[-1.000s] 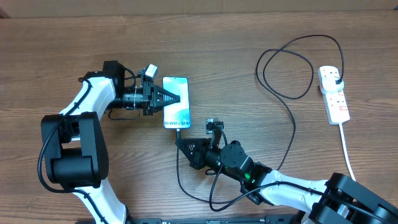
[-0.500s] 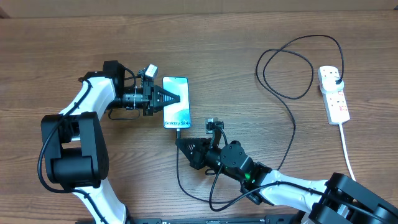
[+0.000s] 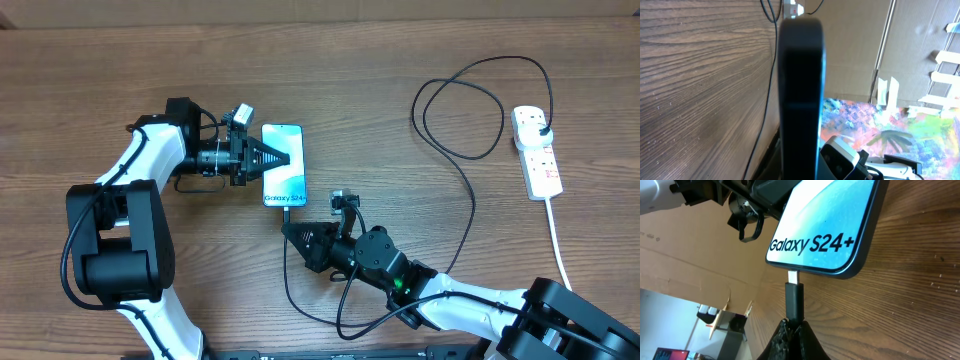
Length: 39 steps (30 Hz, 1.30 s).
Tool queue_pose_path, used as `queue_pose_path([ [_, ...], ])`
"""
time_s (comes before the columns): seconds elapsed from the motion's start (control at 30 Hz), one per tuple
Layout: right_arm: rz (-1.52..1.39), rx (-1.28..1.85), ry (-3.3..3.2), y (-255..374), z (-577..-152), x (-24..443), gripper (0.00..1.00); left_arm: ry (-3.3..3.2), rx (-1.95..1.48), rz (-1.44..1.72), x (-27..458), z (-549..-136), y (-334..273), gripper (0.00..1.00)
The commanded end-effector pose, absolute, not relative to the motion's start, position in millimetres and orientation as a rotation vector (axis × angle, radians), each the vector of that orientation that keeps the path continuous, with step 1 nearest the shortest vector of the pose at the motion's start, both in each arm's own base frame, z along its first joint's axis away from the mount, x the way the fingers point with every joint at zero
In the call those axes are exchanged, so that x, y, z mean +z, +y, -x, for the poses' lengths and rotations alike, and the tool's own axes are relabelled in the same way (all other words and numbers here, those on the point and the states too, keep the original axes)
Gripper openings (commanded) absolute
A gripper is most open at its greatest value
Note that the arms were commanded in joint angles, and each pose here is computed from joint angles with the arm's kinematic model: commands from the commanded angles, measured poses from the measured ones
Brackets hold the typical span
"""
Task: Plug charger to phone and switch on socket
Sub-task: 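Push the USB-C plug up into the phone's charging port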
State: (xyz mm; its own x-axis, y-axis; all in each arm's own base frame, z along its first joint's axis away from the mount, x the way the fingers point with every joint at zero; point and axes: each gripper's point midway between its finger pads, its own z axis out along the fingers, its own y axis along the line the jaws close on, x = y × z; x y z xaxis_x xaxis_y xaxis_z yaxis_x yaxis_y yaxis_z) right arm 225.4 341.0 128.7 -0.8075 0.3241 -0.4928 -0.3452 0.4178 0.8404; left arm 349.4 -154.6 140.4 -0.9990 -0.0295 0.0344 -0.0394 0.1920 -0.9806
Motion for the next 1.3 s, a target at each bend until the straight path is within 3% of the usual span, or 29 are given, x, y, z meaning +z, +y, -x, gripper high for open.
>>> queue_pose_path([
  [0.0, 0.014, 1.441, 2.049, 341.2, -225.9, 134.5, 0.04, -2.387, 2.033, -0.068, 150.5, -347.6, -156.7, 0.04],
  [1.27, -0.024, 1.481, 2.087, 342.9, -222.1, 131.6, 0.04, -2.392, 2.031, -0.065, 150.0, -347.9, -156.6, 0.04],
])
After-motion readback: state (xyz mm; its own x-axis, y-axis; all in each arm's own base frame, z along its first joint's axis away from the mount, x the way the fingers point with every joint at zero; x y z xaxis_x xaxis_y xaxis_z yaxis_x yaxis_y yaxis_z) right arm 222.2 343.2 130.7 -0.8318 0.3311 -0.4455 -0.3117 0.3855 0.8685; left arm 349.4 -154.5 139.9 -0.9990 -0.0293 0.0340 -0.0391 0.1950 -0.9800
